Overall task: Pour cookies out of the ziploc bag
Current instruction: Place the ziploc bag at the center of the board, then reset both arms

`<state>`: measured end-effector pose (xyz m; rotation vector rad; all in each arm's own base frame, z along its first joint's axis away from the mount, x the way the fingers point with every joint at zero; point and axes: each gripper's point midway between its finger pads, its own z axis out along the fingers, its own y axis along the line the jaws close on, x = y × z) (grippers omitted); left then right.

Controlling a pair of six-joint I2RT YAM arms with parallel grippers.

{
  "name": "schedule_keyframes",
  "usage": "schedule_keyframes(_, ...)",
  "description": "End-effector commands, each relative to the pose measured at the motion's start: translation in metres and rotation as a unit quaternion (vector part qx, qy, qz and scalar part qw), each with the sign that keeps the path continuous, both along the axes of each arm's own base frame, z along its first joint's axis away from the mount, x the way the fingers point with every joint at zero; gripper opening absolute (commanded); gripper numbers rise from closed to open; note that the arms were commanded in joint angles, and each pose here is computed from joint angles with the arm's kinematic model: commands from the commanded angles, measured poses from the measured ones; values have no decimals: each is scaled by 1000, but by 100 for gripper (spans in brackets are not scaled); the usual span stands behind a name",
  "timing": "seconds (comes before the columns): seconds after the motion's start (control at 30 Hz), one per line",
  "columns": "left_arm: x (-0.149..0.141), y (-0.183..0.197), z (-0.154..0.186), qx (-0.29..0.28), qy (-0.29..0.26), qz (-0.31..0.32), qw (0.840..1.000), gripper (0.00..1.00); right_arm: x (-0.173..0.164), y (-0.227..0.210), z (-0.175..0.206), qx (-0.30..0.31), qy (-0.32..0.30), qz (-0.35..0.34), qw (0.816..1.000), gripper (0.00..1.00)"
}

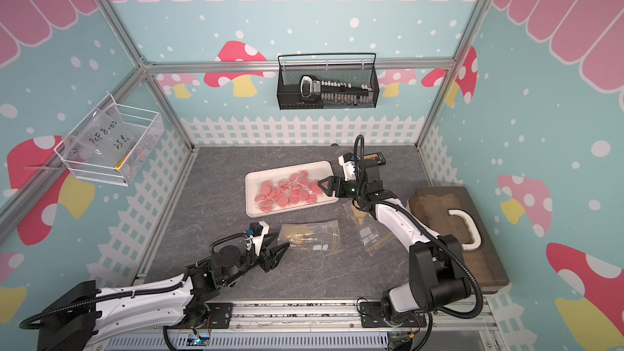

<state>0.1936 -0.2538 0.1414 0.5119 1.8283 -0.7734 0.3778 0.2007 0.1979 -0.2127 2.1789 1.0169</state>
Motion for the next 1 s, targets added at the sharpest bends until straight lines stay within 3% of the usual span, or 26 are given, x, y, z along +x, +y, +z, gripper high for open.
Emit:
schedule_keyframes(0.0, 2, 9, -13, 23, 19, 22, 999, 67, 6, 1, 10, 6, -15, 5, 1000, 84)
schedule_keyframes(0.27, 6, 5, 0, 22, 27, 30, 999, 71, 5, 1, 7, 2, -15, 5, 1000, 84)
schedule_keyframes(0.57, 18, 5, 23, 28, 17, 53, 998, 84, 9, -9, 7, -25, -34, -17, 999, 85)
schedule_keyframes(0.83, 44, 11, 40, 30, 37, 78, 996, 99, 11, -26, 10, -81, -60, -46, 994, 88)
schedule_keyframes(0.97, 65, 18, 49, 37, 40, 97, 994, 99, 11, -35, 6, -102, -64, -64, 991, 89)
